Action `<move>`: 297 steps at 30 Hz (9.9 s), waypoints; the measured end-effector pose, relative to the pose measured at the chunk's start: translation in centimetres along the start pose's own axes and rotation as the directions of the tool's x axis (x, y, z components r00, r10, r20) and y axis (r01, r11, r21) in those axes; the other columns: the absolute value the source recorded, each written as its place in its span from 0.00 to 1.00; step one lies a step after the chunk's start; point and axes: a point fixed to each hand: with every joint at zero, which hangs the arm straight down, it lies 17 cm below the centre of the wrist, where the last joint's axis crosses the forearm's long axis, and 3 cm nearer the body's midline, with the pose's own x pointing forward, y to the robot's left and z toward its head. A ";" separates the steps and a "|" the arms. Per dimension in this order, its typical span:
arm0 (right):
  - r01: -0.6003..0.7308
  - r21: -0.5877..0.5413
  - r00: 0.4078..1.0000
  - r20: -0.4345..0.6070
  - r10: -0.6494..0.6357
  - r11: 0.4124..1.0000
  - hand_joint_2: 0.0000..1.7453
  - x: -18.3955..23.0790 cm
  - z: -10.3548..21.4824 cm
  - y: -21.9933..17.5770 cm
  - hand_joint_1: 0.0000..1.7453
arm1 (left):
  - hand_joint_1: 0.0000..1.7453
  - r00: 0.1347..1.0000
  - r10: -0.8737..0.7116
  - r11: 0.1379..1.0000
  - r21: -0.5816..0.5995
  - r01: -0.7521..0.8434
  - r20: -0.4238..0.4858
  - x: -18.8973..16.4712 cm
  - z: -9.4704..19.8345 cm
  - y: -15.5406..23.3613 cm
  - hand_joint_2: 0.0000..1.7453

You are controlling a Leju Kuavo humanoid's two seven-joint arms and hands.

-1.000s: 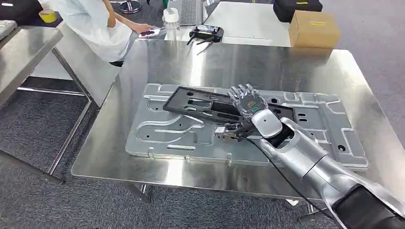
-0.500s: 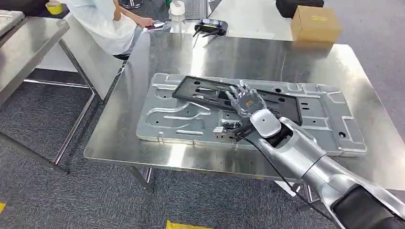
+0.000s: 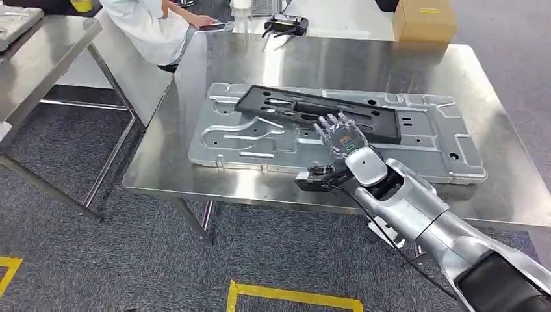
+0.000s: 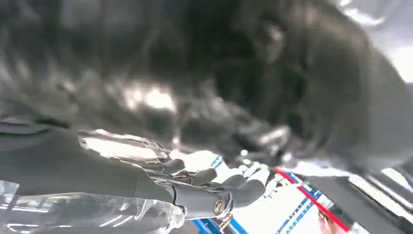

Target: Take the parts from the cabinet and place them on the table.

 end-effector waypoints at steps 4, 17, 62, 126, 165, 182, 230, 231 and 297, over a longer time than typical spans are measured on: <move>0.001 0.006 1.000 0.003 -0.001 1.000 0.00 0.2 0.0 0.3 0.00 | 0.00 1.000 -0.001 1.000 0.000 0.001 -0.004 -0.2 0.0 0.0 0.00; 0.000 -0.003 1.000 -0.001 0.000 1.000 0.00 -0.1 0.0 -0.2 0.00 | 0.00 1.000 -0.002 1.000 -0.004 0.002 -0.004 -0.2 0.0 -0.1 0.00; -0.034 0.034 0.996 -0.081 0.037 0.999 0.00 -5.5 1.9 1.3 0.00 | 0.00 0.999 0.012 1.000 -0.016 -0.013 -0.044 -0.8 0.0 -0.2 0.00; -0.037 0.032 0.995 -0.087 0.040 0.999 0.00 -6.2 2.4 1.7 0.00 | 0.00 0.999 0.014 1.000 -0.007 -0.014 -0.031 0.1 -0.1 0.4 0.00; -0.035 0.044 0.996 -0.082 0.039 0.998 0.00 -5.9 2.6 2.6 0.00 | 0.00 0.999 0.009 1.000 -0.009 -0.009 -0.049 -1.2 0.0 0.3 0.00; -0.036 0.039 0.996 -0.084 0.039 0.999 0.00 -6.0 2.6 2.3 0.00 | 0.00 0.999 0.008 1.000 -0.011 -0.008 -0.053 -1.5 0.0 0.2 0.00; -0.036 0.036 0.996 -0.084 0.039 0.999 0.00 -6.0 2.6 2.1 0.00 | 0.00 0.999 0.009 1.000 -0.015 -0.010 -0.052 -1.3 0.0 -0.1 0.00; -0.037 0.034 0.996 -0.086 0.039 0.999 0.00 -6.1 2.6 2.0 0.00 | 0.00 0.999 0.009 1.000 -0.016 -0.010 -0.052 -1.3 0.1 -0.2 0.00; -0.036 0.032 0.996 -0.084 0.039 0.999 0.00 -6.1 2.6 1.9 0.00 | 0.00 0.999 0.009 1.000 -0.013 -0.010 -0.051 -1.3 0.0 0.1 0.00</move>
